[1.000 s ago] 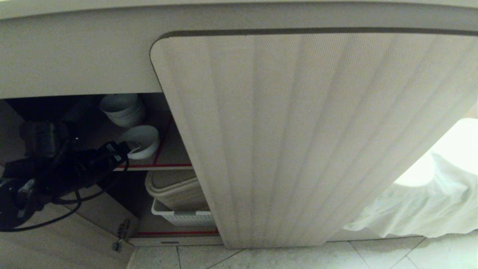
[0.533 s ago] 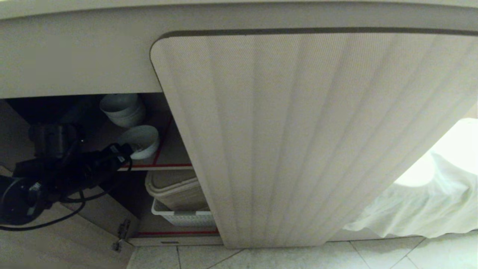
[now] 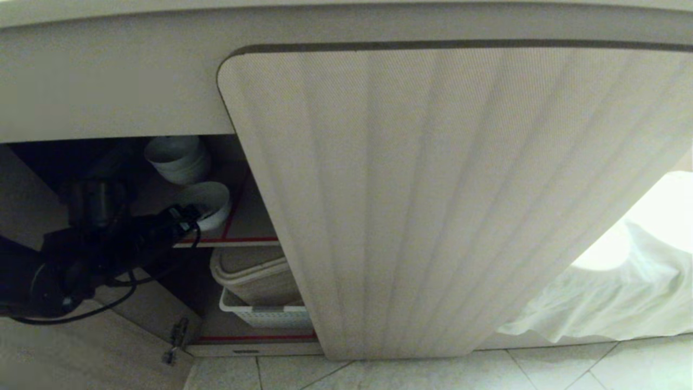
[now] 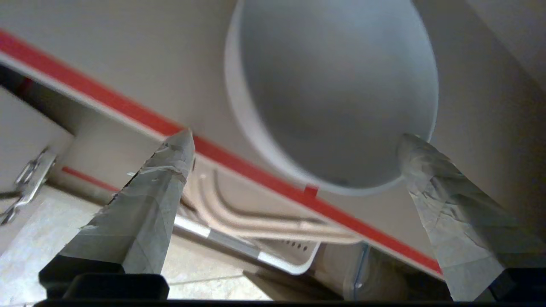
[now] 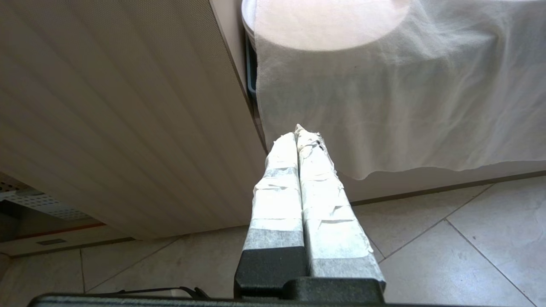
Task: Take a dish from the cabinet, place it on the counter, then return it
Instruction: Take the bowl from the cabinet
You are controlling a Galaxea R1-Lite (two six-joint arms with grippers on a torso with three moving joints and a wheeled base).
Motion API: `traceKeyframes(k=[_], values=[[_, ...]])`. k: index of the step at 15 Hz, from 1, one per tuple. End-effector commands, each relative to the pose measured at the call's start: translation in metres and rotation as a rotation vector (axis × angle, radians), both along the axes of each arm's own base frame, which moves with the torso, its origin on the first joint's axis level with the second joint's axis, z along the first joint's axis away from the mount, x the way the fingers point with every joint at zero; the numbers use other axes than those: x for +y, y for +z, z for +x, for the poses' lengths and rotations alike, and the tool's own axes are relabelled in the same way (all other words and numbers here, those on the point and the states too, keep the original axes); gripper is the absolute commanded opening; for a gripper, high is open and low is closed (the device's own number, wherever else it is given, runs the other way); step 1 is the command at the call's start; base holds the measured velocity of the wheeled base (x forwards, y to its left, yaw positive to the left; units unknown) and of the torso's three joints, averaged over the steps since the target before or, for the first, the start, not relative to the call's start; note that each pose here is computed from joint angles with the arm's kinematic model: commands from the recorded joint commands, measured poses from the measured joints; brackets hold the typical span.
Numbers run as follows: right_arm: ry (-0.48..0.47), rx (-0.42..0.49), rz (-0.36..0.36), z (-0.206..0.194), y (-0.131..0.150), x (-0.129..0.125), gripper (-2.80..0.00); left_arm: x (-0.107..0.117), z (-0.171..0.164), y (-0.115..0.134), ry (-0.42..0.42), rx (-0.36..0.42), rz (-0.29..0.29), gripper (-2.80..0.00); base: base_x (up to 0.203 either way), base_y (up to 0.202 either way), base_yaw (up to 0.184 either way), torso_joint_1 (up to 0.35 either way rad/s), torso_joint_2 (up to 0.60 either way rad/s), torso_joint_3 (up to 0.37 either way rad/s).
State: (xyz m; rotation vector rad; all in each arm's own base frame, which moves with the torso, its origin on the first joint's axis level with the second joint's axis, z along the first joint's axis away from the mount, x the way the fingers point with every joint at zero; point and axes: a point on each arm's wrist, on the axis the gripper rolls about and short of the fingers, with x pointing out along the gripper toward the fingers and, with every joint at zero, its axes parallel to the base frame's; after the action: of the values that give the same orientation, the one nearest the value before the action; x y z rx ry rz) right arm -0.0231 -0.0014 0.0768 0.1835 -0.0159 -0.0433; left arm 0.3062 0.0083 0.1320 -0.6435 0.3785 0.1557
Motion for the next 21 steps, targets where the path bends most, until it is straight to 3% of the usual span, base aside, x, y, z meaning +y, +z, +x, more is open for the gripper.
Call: traceKeyframes(k=[1,21], values=[[0.000,0.001,0.001,0.000,0.000,0.000,-2.80,0.000,0.010,-0.002,0.002,-0.004,-0.003,0.00,0.000,0.000,0.000,0.000,0.00,0.000],[0.000,0.001,0.001,0.000,0.000,0.000,-2.80,0.002,0.042,-0.005,0.005,-0.027,0.002,0.00,0.000,0.000,0.000,0.000,0.00,0.000]])
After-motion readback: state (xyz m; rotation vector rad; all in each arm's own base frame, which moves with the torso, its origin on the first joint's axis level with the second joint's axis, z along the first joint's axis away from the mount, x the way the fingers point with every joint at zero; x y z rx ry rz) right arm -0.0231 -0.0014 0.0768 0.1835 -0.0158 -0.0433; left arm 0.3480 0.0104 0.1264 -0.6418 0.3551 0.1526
